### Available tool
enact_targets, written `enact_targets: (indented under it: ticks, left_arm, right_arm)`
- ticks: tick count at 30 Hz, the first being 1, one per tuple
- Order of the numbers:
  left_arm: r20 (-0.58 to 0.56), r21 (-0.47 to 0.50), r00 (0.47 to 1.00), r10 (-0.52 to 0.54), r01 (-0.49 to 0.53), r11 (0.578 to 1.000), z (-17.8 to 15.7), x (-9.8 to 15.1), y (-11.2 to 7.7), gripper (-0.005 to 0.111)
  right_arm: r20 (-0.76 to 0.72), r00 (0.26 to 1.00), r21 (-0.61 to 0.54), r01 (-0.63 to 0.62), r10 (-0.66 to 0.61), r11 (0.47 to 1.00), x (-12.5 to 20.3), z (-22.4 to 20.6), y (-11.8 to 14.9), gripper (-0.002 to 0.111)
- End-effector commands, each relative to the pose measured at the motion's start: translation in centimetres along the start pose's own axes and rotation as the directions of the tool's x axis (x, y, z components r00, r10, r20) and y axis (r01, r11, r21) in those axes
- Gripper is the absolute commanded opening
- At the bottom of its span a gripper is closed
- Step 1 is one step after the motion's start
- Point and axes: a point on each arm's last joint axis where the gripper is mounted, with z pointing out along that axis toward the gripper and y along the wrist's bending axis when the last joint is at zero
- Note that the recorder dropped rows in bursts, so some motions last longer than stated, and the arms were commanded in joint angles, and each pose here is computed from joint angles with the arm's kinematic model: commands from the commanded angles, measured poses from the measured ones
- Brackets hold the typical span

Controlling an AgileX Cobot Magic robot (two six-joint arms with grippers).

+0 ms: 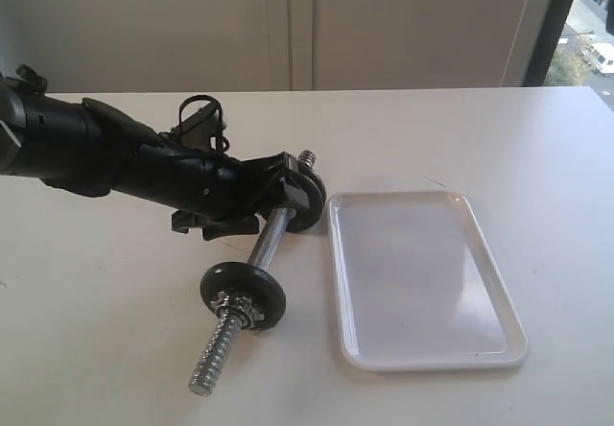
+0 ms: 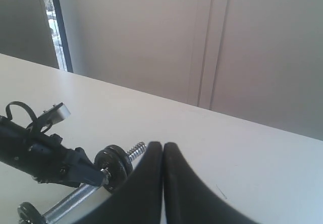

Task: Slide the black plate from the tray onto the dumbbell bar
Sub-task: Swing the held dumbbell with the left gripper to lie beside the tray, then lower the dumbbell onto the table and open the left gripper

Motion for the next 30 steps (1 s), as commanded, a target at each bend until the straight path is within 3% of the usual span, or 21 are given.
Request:
enact_targets:
  ticks: [1, 15, 19, 24, 30]
  left_arm:
    - [-0.035, 0.015, 0.998, 0.053, -0.052, 0.999, -0.3, 0.3, -0.4, 0.078]
    - [-0.008, 0.025, 0.998, 0.069, -0.069, 0.997, -3.0, -1.6, 0.5, 0.078]
    - [-0.001, 0.045, 0.988, 0.152, -0.152, 0.987, -5.6, -2.2, -0.2, 0.078]
    - [-0.128, 0.057, 0.941, 0.313, -0.308, 0.95, -8.3, -1.1, -0.9, 0.078]
    - [-0.361, 0.043, 0.872, 0.331, -0.339, 0.94, -10.1, 1.3, -0.6, 0.074]
  right_arm:
    - [0.01, 1.0, 0.003, -0.005, 0.005, 1.0, 0.0, -0.1, 0.0, 0.0]
    - [0.01, 1.0, -0.02, -0.003, 0.003, 1.0, 0.0, -0.1, 0.3, 0.0]
    - [0.011, 1.0, -0.024, 0.001, 0.0, 1.0, 0.0, -0.1, 0.4, 0.0]
    - [0.011, 1.0, -0.024, 0.001, 0.0, 1.0, 0.0, -0.1, 0.4, 0.0]
    - [0.011, 1.0, -0.024, 0.001, 0.0, 1.0, 0.0, -0.1, 0.4, 0.0]
